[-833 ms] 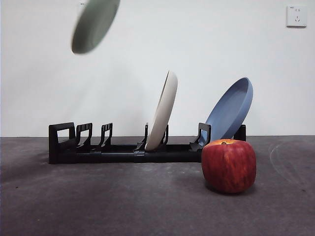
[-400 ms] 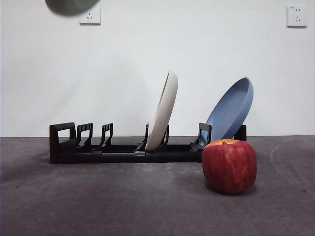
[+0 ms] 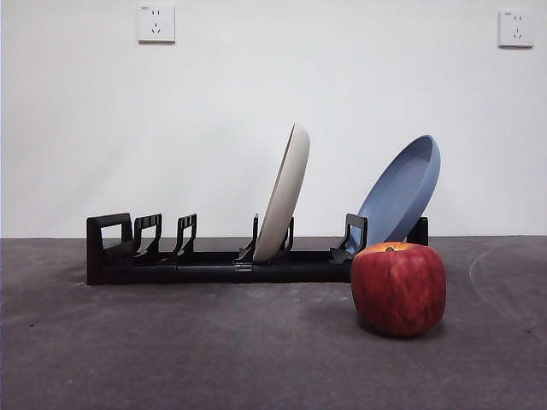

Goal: Take the green plate from the plate rack,put the plate on the table,take the apple from the table,put the apple in the plate

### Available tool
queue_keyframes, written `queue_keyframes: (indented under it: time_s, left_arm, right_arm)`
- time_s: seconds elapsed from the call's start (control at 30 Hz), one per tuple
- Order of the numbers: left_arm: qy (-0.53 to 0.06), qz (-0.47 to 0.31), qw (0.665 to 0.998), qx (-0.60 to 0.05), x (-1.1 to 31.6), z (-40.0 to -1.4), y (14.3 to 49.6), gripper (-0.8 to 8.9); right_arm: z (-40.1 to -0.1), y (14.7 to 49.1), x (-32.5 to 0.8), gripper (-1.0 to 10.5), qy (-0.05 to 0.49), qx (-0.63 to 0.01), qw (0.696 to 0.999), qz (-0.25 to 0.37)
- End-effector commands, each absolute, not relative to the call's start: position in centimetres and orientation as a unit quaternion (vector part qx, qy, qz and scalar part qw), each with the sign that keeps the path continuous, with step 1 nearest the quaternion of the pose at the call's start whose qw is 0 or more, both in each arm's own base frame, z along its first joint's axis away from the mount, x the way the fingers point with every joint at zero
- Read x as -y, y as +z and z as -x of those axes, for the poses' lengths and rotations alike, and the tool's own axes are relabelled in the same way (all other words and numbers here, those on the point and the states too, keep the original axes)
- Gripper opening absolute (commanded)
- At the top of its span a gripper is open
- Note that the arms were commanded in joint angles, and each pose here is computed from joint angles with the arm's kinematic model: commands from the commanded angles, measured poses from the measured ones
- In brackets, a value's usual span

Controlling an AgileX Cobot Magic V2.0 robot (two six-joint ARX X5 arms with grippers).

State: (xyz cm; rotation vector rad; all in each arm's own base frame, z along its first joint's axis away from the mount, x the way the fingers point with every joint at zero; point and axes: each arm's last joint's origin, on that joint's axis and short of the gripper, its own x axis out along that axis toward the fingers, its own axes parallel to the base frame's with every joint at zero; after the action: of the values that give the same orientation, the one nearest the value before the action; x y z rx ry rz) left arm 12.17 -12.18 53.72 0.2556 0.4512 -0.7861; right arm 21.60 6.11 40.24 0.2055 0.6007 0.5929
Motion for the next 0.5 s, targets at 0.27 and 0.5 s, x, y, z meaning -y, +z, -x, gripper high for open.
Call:
queue_keyframes:
  time_s: [0.27,0.5]
  left_arm:
    - [-0.356,-0.194,0.829,-0.386,15.4,-10.2,43.2,-0.09]
    - [-0.287,-0.252,0.825,-0.417,18.7,-11.0,35.1,-0.09]
  right_arm:
    - [-21.7,40.3,-6.1,5.6,0.288,-0.285,0.910,-0.088]
    - [-21.7,40.3,-6.1,5.6,0.288,-0.285,0.910,-0.088]
